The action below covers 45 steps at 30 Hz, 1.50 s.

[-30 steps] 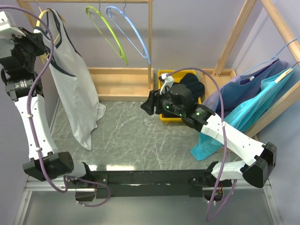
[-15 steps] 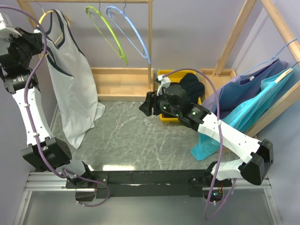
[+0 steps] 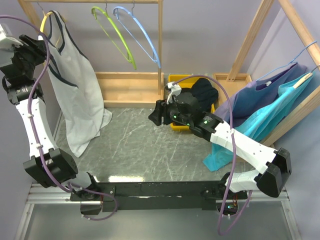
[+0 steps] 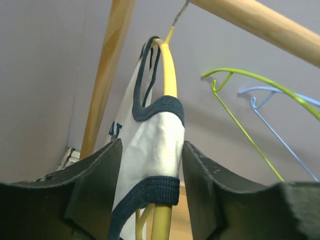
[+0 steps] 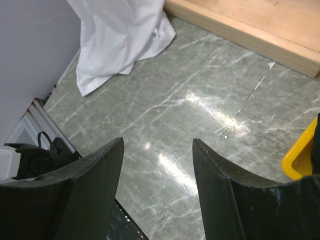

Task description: Place the tank top on the hanger

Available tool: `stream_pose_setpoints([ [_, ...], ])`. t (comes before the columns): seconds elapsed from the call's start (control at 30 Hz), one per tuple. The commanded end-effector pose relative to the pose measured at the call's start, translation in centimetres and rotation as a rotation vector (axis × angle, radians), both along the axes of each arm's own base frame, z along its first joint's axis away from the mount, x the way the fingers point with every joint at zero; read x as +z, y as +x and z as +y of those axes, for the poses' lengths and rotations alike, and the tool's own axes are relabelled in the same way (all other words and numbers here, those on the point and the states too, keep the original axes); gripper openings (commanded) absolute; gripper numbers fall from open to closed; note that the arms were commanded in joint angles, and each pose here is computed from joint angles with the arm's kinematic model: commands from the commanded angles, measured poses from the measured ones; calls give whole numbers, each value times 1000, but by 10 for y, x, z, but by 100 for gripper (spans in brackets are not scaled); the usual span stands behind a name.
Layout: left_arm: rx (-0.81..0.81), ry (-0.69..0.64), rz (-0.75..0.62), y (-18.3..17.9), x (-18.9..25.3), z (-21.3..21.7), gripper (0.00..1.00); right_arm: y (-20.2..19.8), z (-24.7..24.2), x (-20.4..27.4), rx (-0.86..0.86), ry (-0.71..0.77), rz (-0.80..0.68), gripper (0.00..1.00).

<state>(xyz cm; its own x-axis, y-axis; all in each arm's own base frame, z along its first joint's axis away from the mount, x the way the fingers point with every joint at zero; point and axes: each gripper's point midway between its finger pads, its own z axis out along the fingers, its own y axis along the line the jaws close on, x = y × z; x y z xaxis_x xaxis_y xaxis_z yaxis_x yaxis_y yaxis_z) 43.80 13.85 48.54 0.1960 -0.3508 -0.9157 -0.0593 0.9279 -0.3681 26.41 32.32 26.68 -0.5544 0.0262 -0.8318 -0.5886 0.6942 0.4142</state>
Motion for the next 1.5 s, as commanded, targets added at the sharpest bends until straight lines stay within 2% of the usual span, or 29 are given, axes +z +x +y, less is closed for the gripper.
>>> stream_pose_setpoints([
  [0.0, 51, 3, -60, -23, 28, 1, 61, 2, 3, 12, -10, 30, -37, 65],
  [0.03, 57, 0, -63, -25, 30, 1, 72, 2, 3, 10, -10, 26, -35, 66],
  [0.27, 83, 9, -128, -53, 65, -9, 99, 3, 1, 9, -22, 24, -40, 68],
  [0.4, 55, -3, -161, -69, 88, -22, 99, 2, -2, 11, -32, 26, -46, 70],
  [0.5, -52, -13, -199, -77, 107, -48, 99, 3, -8, 14, -52, 32, -62, 73],
  [0.57, -63, 8, -216, -84, 119, -62, 99, 3, -11, 15, -66, 29, -68, 74],
  [0.67, -105, 36, -211, -82, 125, -100, 99, 3, -21, 17, -102, 28, -80, 76],
  [0.77, -175, 6, -197, -80, 112, -135, 99, 3, -36, 18, -160, 20, -91, 80],
  [0.9, -296, -34, -133, -82, 67, -194, 100, -2, -57, 26, -227, 50, -118, 86],
  [0.93, -319, -49, -84, -83, 37, -204, 99, -4, -62, 18, -241, 42, -112, 89],
  [1.0, -403, -75, -45, -90, 9, -241, 99, -7, -73, 22, -277, 65, -125, 95],
  [1.07, -453, -99, 75, -91, -51, -270, 99, -9, -82, 16, -303, 59, -124, 96],
  [1.1, -510, -112, 87, -101, -65, -300, 99, -11, -87, 19, -319, 67, -132, 100],
  [1.13, -538, -109, 171, -104, -110, -317, 99, -9, -93, 16, -348, 60, -132, 100],
  [1.23, -626, -119, 304, -133, -183, -371, 99, -11, -104, 12, -386, 57, -134, 100],
  [1.3, -708, -122, 367, -161, -213, -403, 99, -13, -109, 10, -399, 66, -135, 100],
  [1.33, -742, -103, 415, -170, -236, -413, 99, -14, -112, 5, -407, 61, -131, 100],
  [1.47, -726, -113, 560, -190, -271, -424, 99, -21, -121, 3, -416, 77, -133, 100],
])
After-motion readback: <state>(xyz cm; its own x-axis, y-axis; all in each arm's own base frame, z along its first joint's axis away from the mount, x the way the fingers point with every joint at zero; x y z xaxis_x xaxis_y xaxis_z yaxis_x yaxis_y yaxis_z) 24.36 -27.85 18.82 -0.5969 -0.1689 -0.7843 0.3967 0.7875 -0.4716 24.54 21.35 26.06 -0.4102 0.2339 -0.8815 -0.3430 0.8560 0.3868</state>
